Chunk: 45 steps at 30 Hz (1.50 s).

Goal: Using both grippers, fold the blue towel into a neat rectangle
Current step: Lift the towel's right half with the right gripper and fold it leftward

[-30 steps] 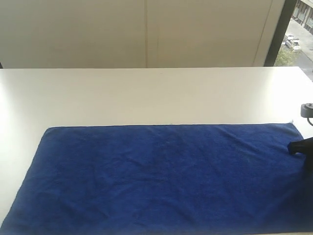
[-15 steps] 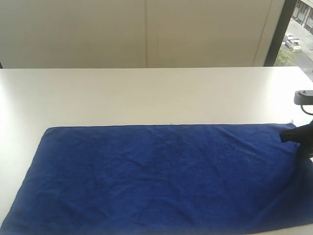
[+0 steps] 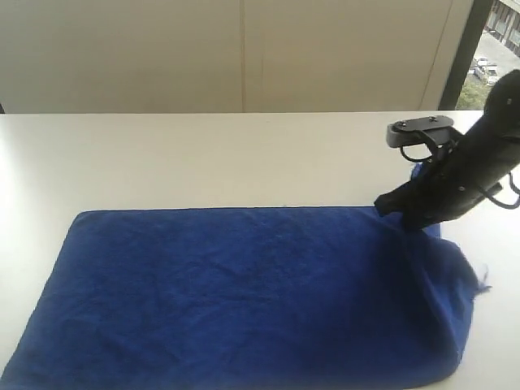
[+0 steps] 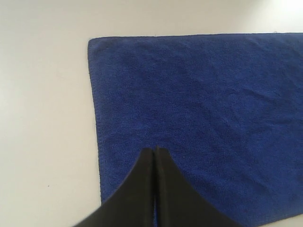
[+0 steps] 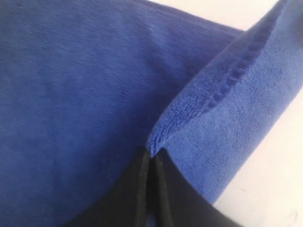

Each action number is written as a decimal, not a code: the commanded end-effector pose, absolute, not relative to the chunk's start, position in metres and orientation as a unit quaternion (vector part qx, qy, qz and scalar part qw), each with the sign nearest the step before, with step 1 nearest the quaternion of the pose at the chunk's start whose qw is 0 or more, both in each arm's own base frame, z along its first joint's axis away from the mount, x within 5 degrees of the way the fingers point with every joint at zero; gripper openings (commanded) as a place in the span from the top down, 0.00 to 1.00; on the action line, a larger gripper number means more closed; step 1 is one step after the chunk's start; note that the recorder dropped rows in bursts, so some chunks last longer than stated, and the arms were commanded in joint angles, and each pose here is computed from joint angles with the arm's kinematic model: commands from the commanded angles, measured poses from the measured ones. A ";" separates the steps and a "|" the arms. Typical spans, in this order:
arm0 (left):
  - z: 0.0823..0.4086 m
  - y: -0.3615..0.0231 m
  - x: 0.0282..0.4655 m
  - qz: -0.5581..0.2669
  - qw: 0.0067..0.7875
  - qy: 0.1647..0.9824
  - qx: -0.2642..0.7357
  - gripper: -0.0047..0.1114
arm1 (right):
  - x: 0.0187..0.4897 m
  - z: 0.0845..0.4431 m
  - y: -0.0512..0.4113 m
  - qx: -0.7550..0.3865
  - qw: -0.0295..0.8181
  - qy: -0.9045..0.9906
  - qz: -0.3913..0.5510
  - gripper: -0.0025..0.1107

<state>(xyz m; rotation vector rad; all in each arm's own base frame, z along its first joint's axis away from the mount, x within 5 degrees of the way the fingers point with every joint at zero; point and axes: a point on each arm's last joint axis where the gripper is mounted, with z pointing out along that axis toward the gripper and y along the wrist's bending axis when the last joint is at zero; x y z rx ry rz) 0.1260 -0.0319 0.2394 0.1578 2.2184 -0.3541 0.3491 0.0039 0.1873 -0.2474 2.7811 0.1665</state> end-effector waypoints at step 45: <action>0.238 -0.033 0.125 -0.144 0.432 0.888 0.065 0.96 | 0.370 0.218 0.344 -0.319 0.269 0.872 0.257 0.98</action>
